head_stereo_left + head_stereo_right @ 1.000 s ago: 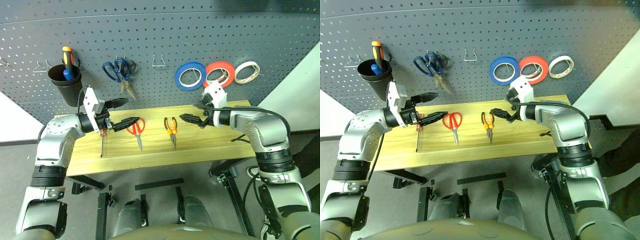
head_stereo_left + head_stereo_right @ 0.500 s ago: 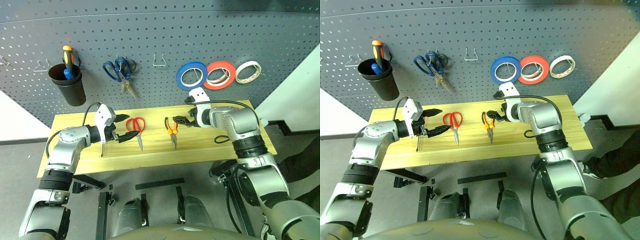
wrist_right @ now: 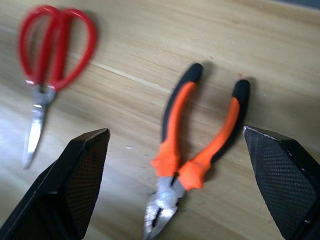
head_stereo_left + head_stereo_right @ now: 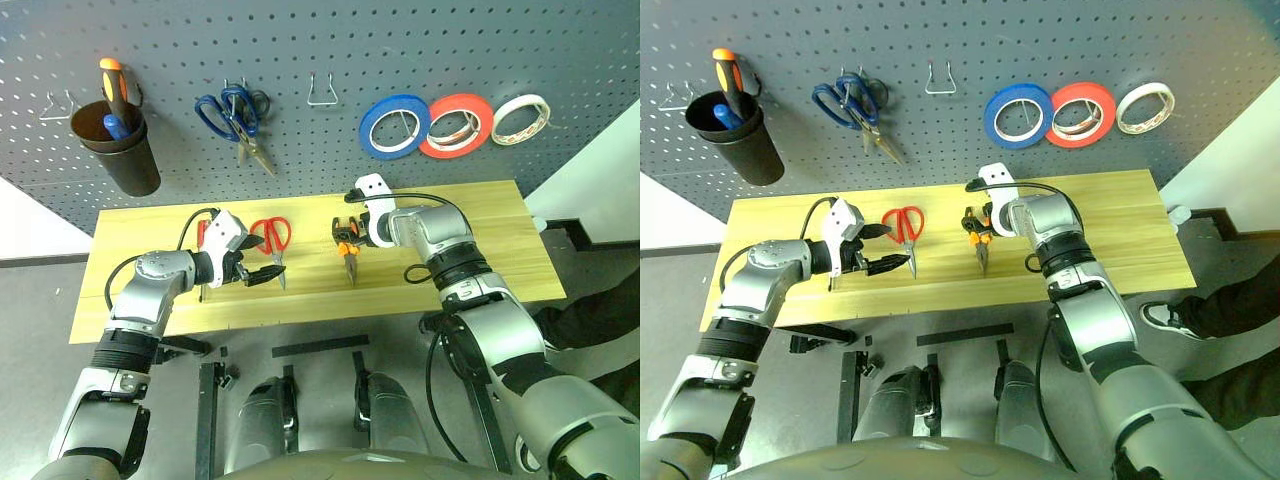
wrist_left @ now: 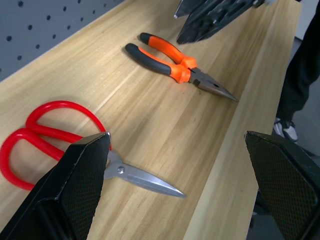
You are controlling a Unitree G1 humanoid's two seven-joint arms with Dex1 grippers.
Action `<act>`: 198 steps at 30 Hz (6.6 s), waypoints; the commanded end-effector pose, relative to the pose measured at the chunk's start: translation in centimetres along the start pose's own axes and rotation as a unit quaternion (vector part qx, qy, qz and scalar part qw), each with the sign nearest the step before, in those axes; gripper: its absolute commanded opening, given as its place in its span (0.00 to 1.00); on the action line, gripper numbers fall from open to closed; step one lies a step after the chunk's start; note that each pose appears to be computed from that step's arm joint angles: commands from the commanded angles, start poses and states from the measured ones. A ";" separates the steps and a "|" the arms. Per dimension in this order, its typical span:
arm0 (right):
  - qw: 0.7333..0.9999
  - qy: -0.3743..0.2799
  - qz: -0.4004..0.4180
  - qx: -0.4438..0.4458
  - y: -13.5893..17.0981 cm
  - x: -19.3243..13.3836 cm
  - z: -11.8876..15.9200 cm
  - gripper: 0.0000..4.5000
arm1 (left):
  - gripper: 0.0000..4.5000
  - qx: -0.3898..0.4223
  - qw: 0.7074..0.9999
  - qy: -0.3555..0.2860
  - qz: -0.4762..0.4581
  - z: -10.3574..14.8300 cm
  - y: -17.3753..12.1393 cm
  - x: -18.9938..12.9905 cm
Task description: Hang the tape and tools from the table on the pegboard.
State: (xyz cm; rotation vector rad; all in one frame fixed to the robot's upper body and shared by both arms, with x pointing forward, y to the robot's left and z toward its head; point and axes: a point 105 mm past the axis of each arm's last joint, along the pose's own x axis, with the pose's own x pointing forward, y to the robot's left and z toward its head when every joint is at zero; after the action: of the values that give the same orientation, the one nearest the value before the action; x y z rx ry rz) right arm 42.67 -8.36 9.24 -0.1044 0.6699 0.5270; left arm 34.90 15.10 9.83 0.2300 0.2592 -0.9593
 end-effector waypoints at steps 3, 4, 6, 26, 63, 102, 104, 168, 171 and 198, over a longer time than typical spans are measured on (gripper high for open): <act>1.000 -0.014 -0.021 -0.009 -0.4 0.3 0.7 0.99 | 1.00 0.015 0.999 -0.019 -0.028 1.1 -1.4 0.4; 1.000 -0.015 -0.019 -0.004 -0.3 0.4 0.7 0.99 | 1.00 0.016 0.999 -0.020 -0.029 1.2 -1.5 0.4; 1.000 -0.015 -0.013 0.006 -0.1 0.6 0.7 0.99 | 1.00 0.018 0.999 -0.020 -0.028 1.3 -1.4 0.4; 0.997 0.006 -0.038 -0.060 0.6 2.2 -0.4 0.99 | 1.00 0.025 0.999 -0.017 -0.009 0.8 -1.2 -0.3; 0.953 -0.196 0.195 -0.123 5.2 -12.2 5.5 0.46 | 1.00 0.050 0.973 -0.224 -0.001 7.6 -0.1 -7.1; 0.851 -0.516 0.057 -0.075 6.3 -12.6 22.4 0.46 | 1.00 0.096 0.944 -0.314 0.046 13.1 0.2 -10.4; 0.854 -0.510 0.056 -0.079 6.4 -12.1 22.3 0.46 | 1.00 0.094 0.944 -0.312 0.047 12.9 0.1 -10.4; 0.865 -0.229 0.365 -0.258 3.0 -13.9 3.1 1.00 | 1.00 -0.082 0.954 -0.026 0.286 1.1 1.8 -0.7; 0.864 -0.224 0.372 -0.256 2.3 -14.2 3.5 1.00 | 1.00 -0.103 0.945 0.001 0.312 0.4 1.5 0.7; 0.890 -0.167 0.338 -0.256 -1.0 -12.4 2.0 1.00 | 1.00 -0.219 0.872 0.183 0.397 -2.7 -1.3 8.2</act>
State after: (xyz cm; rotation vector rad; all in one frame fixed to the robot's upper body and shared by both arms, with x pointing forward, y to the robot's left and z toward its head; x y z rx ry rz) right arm 35.89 -14.22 17.36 -0.2427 0.2276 1.3577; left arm 37.74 8.65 3.99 0.0641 0.6753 -0.0372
